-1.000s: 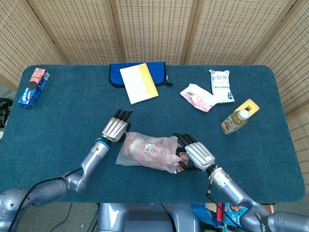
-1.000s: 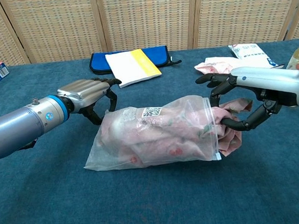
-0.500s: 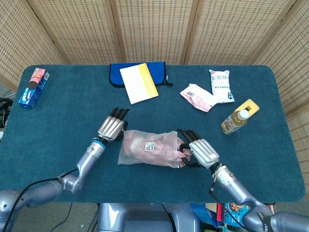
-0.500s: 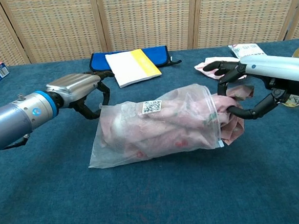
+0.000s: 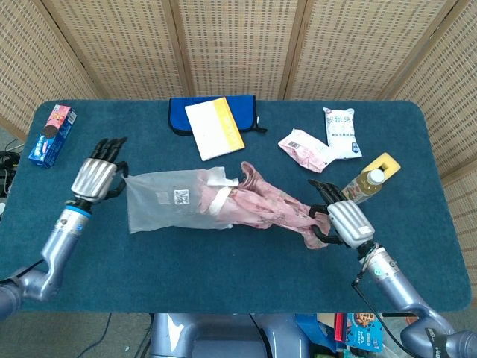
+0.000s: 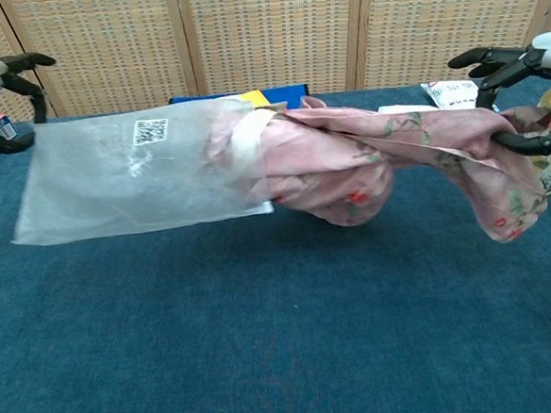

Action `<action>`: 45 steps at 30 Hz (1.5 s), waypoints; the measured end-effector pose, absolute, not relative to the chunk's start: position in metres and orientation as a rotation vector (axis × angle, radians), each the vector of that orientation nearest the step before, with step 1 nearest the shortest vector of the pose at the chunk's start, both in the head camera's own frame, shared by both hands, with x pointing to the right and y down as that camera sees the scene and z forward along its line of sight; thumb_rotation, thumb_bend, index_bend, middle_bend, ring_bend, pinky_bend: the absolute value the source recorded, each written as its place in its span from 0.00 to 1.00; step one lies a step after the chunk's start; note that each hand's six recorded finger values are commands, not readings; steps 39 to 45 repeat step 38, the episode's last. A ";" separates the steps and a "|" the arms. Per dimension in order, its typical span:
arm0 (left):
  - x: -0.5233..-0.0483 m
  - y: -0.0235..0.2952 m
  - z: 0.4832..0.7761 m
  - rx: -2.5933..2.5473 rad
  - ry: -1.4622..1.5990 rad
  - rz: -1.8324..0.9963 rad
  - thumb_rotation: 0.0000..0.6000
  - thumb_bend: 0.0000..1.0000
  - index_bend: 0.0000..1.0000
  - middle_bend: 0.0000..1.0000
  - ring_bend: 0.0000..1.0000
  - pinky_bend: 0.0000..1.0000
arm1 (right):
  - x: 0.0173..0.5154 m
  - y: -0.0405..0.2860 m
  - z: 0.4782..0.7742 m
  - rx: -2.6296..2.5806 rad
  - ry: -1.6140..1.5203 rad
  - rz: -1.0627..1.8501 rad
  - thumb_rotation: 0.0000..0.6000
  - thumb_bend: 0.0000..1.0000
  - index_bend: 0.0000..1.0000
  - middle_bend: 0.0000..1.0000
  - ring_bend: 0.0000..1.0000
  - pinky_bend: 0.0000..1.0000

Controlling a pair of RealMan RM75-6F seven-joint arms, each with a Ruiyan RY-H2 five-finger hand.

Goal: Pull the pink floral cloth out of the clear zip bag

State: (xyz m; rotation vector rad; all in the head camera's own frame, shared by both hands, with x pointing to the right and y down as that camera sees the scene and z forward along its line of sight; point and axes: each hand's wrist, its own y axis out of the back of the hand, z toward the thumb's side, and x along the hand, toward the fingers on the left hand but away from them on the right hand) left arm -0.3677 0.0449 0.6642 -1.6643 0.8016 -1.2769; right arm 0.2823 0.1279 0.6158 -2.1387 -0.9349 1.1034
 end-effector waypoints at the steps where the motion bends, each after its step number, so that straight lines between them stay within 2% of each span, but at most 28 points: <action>1: -0.384 0.045 0.658 -1.649 0.823 -1.293 1.00 0.45 0.63 0.00 0.00 0.00 | 0.287 0.127 0.615 -2.132 -0.943 1.108 1.00 0.71 0.70 0.00 0.00 0.00; 5: -0.436 0.048 0.644 -1.588 0.877 -1.366 1.00 0.45 0.63 0.00 0.00 0.00 | 0.307 0.123 0.613 -2.099 -0.968 1.137 1.00 0.71 0.70 0.00 0.00 0.00; 11: -0.478 0.055 0.640 -1.564 0.935 -1.434 1.00 0.45 0.63 0.00 0.00 0.00 | 0.319 0.125 0.615 -2.088 -0.978 1.156 1.00 0.71 0.70 0.00 0.00 0.00; 12: -0.482 0.056 0.641 -1.565 0.941 -1.442 1.00 0.45 0.56 0.00 0.00 0.00 | 0.319 0.125 0.615 -2.088 -0.976 1.156 1.00 0.71 0.69 0.00 0.00 0.00; 13: -0.487 0.058 0.642 -1.568 0.945 -1.454 1.00 0.45 0.39 0.00 0.00 0.00 | 0.319 0.126 0.615 -2.089 -0.973 1.155 1.00 0.69 0.62 0.00 0.00 0.00; 14: -0.490 0.060 0.643 -1.574 0.946 -1.466 1.00 0.44 0.26 0.00 0.00 0.00 | 0.319 0.127 0.615 -2.090 -0.968 1.153 1.00 0.62 0.51 0.00 0.00 0.00; 15: -0.493 0.062 0.644 -1.578 0.946 -1.481 1.00 0.39 0.08 0.00 0.00 0.00 | 0.319 0.130 0.615 -2.091 -0.955 1.151 1.00 0.46 0.31 0.00 0.00 0.00; 16: -0.497 0.065 0.644 -1.582 0.951 -1.499 1.00 0.31 0.00 0.00 0.00 0.00 | 0.319 0.132 0.614 -2.090 -0.940 1.151 1.00 0.32 0.18 0.00 0.00 0.00; 17: -0.499 0.067 0.644 -1.587 0.960 -1.508 1.00 0.25 0.00 0.00 0.00 0.00 | 0.320 0.134 0.612 -2.082 -0.918 1.150 1.00 0.13 0.04 0.00 0.00 0.00; 18: -0.500 0.068 0.643 -1.590 0.974 -1.509 1.00 0.17 0.00 0.00 0.00 0.00 | 0.321 0.136 0.610 -2.069 -0.906 1.148 1.00 0.03 0.00 0.00 0.00 0.00; 20: -0.501 0.072 0.634 -1.589 1.017 -1.494 1.00 0.12 0.00 0.00 0.00 0.00 | 0.324 0.138 0.604 -2.026 -0.894 1.140 1.00 0.00 0.00 0.00 0.00 0.00; 30: -0.502 0.110 0.581 -1.556 1.174 -1.422 1.00 0.12 0.00 0.00 0.00 0.00 | 0.357 0.147 0.569 -1.744 -0.926 1.123 1.00 0.00 0.00 0.00 0.00 0.00; 37: -0.481 0.168 0.539 -1.515 1.211 -1.357 1.00 0.12 0.00 0.00 0.00 0.00 | 0.381 0.172 0.536 -1.626 -1.037 1.130 1.00 0.00 0.00 0.00 0.00 0.00; 38: -0.478 0.177 0.535 -1.512 1.209 -1.363 1.00 0.12 0.00 0.00 0.00 0.00 | 0.384 0.180 0.532 -1.612 -1.050 1.140 1.00 0.00 0.00 0.00 0.00 0.00; 45: -0.478 0.177 0.535 -1.512 1.209 -1.363 1.00 0.12 0.00 0.00 0.00 0.00 | 0.384 0.180 0.532 -1.612 -1.050 1.140 1.00 0.00 0.00 0.00 0.00 0.00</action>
